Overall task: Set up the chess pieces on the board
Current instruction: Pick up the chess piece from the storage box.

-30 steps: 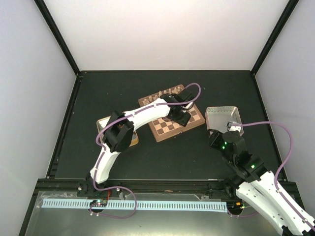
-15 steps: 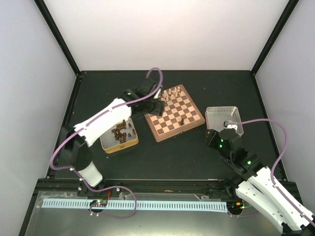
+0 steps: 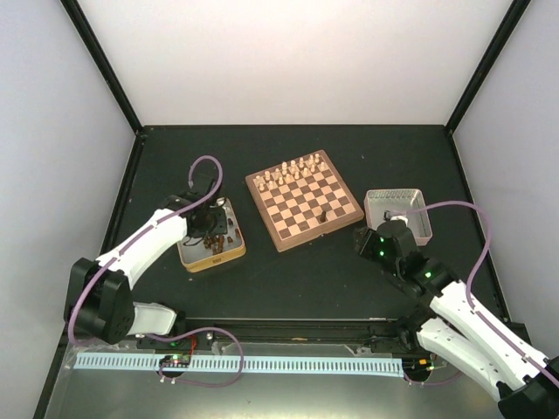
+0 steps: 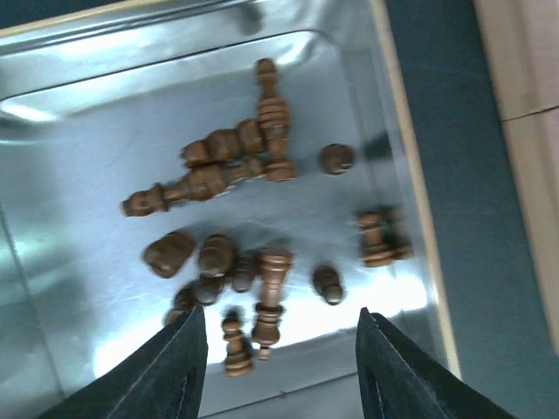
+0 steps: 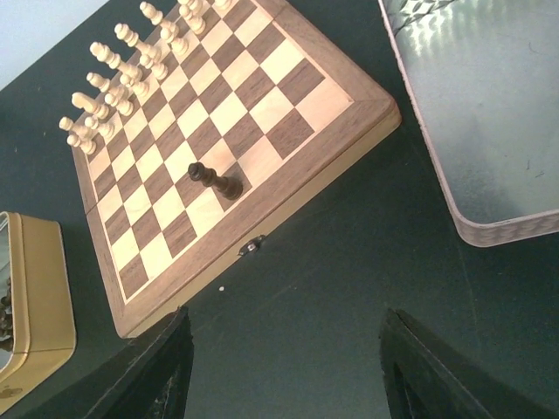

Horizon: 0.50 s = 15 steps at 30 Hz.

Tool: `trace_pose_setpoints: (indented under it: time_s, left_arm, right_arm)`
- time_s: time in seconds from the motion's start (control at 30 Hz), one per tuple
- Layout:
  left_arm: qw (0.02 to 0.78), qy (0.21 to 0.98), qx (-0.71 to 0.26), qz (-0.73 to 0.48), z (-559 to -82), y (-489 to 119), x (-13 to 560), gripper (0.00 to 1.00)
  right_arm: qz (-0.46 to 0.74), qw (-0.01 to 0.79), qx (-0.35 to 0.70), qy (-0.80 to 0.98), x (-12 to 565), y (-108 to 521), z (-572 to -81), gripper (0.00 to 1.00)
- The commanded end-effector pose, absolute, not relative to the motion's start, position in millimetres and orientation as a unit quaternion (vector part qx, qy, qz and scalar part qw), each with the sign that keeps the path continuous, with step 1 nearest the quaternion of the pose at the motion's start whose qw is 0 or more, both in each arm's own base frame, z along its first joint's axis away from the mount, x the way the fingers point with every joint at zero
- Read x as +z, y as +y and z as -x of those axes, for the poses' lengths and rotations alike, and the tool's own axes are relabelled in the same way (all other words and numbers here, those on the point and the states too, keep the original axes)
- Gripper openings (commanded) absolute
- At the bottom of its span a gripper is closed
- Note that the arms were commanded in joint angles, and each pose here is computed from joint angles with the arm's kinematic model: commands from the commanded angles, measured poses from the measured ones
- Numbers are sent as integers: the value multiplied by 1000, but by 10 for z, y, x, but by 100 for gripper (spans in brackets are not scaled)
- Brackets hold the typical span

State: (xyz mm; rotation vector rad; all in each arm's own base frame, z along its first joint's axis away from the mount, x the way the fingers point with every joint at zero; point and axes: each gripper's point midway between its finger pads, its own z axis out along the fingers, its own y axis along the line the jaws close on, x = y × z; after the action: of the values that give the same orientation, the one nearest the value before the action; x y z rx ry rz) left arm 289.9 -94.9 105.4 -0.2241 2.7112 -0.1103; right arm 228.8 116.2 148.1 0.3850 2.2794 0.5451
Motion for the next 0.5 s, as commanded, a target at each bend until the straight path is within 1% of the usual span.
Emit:
trace_pose_setpoints:
  time_s: [0.0, 0.07, 0.2, 0.3, 0.4, 0.47]
  left_arm:
    - [207, 969, -47, 125, -2930, -754, 995, 45]
    - [201, 969, -50, 134, -2925, -713, 943, 41]
    - [194, 970, -50, 138, -2936, -679, 859, 38]
    - [188, 971, -43, 141, -2948, -630, 788, 34]
    - [187, 971, -63, 133, -2994, -698, 761, 30]
    - [185, 972, -68, 131, -3025, -722, 757, 30]
  right_arm:
    - [-141, 385, 237, 881, 1654, 1263, -2365, 59]
    - [-141, 384, 240, 881, 1645, 1277, -2367, 58]
    - [-141, 383, 242, 880, 1638, 1286, -2367, 56]
    - [-141, 383, 242, 880, 1642, 1286, -2368, 55]
    - [-140, 382, 243, 881, 1639, 1288, -2362, 55]
    - [-139, 382, 242, 881, 1634, 1292, -2362, 55]
